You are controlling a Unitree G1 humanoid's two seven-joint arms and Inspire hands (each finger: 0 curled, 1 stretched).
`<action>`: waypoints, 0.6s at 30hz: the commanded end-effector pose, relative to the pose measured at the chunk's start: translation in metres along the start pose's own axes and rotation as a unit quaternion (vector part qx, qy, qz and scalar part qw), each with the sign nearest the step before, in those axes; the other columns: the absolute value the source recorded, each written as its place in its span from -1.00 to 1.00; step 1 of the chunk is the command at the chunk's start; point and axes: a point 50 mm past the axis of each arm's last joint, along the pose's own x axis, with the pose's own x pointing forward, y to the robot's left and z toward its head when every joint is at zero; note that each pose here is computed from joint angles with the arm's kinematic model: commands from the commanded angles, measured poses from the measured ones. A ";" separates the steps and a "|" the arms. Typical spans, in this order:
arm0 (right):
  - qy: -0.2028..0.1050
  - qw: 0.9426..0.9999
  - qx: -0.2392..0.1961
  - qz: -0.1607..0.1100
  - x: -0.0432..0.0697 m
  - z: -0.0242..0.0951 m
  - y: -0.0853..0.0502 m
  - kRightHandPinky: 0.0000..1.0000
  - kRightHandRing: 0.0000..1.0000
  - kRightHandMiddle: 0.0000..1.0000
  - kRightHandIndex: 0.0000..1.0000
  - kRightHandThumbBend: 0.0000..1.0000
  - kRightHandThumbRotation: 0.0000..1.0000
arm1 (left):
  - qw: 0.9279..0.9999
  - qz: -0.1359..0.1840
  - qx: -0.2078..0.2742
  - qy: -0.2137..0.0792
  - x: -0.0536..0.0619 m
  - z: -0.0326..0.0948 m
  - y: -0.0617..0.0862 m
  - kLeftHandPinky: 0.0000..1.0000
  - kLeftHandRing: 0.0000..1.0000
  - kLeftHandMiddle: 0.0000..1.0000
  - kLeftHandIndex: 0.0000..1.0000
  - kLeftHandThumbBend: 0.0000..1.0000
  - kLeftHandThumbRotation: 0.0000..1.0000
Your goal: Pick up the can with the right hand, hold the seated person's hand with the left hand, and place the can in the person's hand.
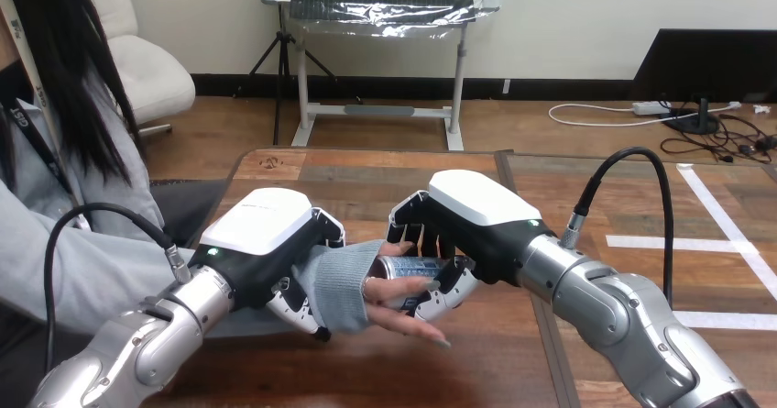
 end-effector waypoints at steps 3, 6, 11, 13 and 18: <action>-0.015 0.999 -0.009 -0.041 0.009 0.012 -0.022 -0.11 -0.06 0.08 0.15 0.72 -1.00 | 0.996 0.076 0.003 -0.055 0.019 0.018 0.032 -0.28 -0.26 -0.17 -0.16 0.81 -1.00; -0.011 0.999 -0.010 -0.039 0.009 0.011 -0.022 -0.10 -0.02 0.12 0.20 0.74 -1.00 | 0.996 0.076 0.004 -0.053 0.019 0.018 0.031 -0.27 -0.25 -0.16 -0.15 0.81 -0.98; -0.006 0.999 -0.021 -0.037 0.009 0.010 -0.022 -0.09 0.02 0.16 0.25 0.76 -1.00 | 0.995 0.077 0.006 -0.055 0.018 0.018 0.031 -0.27 -0.24 -0.15 -0.13 0.81 -0.95; -0.003 0.999 -0.026 -0.035 0.009 0.010 -0.022 -0.08 0.04 0.18 0.27 0.77 -1.00 | 0.995 0.080 0.005 -0.057 0.018 0.018 0.030 -0.27 -0.23 -0.15 -0.13 0.82 -0.95; 0.003 0.999 -0.034 -0.038 0.009 0.009 -0.022 -0.06 0.09 0.23 0.31 0.82 -1.00 | 0.996 0.073 0.007 -0.056 0.017 0.018 0.029 -0.26 -0.22 -0.14 -0.11 0.80 -0.92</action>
